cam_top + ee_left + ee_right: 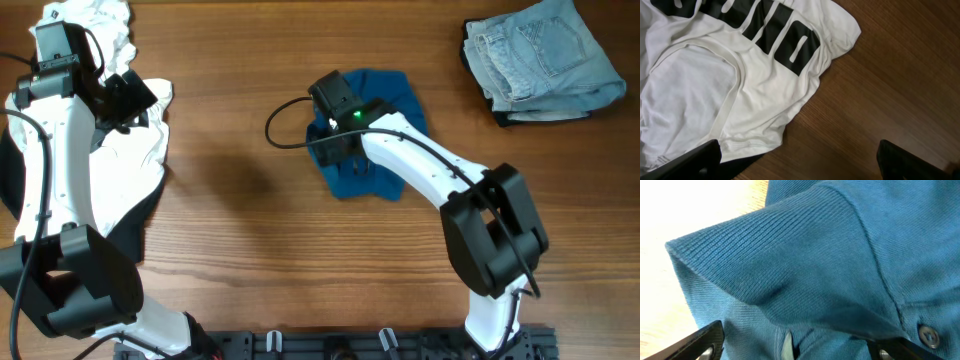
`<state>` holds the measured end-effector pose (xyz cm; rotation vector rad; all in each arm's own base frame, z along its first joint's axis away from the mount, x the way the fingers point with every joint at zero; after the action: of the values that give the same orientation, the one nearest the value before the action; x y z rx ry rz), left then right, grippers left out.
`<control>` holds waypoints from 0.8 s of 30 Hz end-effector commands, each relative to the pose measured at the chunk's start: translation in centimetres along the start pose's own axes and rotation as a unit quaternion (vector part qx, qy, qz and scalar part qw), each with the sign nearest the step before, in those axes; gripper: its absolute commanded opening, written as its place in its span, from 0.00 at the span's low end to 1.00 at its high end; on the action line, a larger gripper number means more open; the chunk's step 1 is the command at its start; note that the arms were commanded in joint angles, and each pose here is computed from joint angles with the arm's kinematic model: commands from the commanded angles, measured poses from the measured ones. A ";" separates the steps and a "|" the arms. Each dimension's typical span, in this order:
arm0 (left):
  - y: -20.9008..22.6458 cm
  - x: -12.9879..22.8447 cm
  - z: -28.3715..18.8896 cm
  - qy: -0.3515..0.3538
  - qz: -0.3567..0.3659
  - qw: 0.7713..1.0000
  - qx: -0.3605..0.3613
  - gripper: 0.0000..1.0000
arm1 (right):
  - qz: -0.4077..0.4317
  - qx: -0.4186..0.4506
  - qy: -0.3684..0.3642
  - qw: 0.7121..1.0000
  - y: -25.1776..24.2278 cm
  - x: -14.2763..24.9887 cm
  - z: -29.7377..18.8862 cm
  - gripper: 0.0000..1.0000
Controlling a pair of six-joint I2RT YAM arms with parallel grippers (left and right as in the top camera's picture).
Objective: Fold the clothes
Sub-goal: 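Grasp the folded teal bundle with the right gripper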
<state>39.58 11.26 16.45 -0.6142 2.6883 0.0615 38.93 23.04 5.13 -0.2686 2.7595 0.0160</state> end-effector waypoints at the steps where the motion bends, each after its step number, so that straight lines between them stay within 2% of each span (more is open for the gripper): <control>1: -0.2 -0.1 0.3 0.003 0.003 1.000 0.005 1.00 | -0.038 0.039 0.036 0.998 -1.0 1.9 3.3 0.89; 6: -0.2 -0.1 0.3 0.003 0.003 1.000 0.005 1.00 | -0.046 0.058 0.063 0.995 -1.6 3.4 5.0 0.89; 10: -0.2 -0.1 0.3 0.003 0.003 1.000 0.005 1.00 | -0.030 0.108 0.047 0.993 -3.1 2.9 5.2 0.87; 12: -0.2 -0.1 0.3 0.003 0.003 1.000 0.005 1.00 | -0.029 0.134 0.037 0.990 -4.0 2.6 5.1 0.78; 14: -0.2 -0.1 0.3 0.003 0.003 1.000 0.005 1.00 | -0.028 0.153 0.030 0.987 -4.8 2.2 5.0 0.57; 16: -0.2 -0.1 0.3 0.003 0.003 1.000 0.005 1.00 | -0.012 0.158 0.028 0.987 -5.3 2.1 5.0 0.17; 17: -0.2 -0.1 0.3 0.003 0.003 1.000 0.005 1.00 | -0.002 0.158 0.028 0.987 -5.5 2.1 5.0 0.05; 22: -0.2 -0.1 0.4 0.005 0.003 1.000 0.005 1.00 | 0.037 0.112 0.045 0.992 -4.9 1.8 4.7 0.04; 24: -0.2 0.0 0.5 0.006 0.003 1.000 0.005 1.00 | 0.055 0.104 0.030 0.993 -5.2 -0.2 2.3 0.04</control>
<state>39.60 11.27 16.35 -0.6147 2.6905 0.0614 40.26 19.43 2.53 -0.1758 2.7627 -0.2756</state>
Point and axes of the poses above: each gripper's point midway between its finger pads, its own z axis out along the fingers, its own y axis along the line the jaws close on, x = y × z, the point moved 1 cm from there along -z, back along the fingers, and after that the axes turned 14 degrees about z, right-handed, at the moved point
